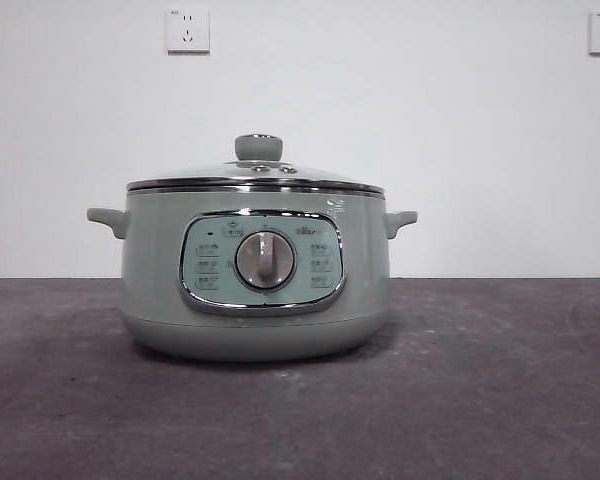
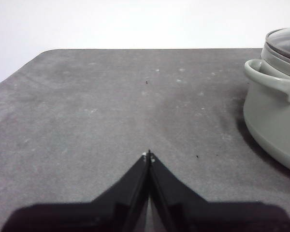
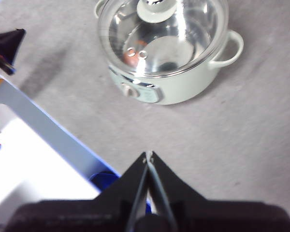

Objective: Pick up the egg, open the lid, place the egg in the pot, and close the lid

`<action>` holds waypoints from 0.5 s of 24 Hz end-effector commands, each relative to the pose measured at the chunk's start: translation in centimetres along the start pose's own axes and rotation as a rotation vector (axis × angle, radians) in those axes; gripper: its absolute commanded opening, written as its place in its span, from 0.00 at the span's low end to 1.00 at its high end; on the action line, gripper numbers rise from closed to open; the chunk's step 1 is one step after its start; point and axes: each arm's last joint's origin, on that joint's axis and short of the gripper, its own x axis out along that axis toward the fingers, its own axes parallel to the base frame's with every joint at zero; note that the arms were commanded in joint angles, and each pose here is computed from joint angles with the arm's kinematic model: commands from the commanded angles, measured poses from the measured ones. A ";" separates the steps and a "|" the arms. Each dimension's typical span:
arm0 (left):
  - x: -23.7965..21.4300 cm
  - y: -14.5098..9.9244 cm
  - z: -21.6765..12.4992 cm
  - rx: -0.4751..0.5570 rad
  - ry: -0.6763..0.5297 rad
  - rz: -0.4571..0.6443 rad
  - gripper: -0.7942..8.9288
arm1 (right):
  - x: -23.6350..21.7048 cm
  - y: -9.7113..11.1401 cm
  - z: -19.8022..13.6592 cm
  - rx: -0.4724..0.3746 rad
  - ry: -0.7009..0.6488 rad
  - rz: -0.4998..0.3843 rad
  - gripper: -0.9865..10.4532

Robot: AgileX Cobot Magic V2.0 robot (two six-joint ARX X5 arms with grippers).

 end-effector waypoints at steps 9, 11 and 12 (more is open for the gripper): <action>0.1 0.0 -0.4 -0.009 0.008 0.004 0.08 | -3.3 -1.0 -6.6 -0.053 -0.601 -0.296 0.09; 0.1 0.0 -0.4 -0.009 0.008 0.004 0.08 | -1.2 -1.5 -8.4 -0.074 -0.653 -0.314 0.09; 0.1 0.0 -0.4 -0.009 0.008 0.004 0.08 | 0.0 -1.7 -9.4 -0.084 -0.675 -0.317 0.09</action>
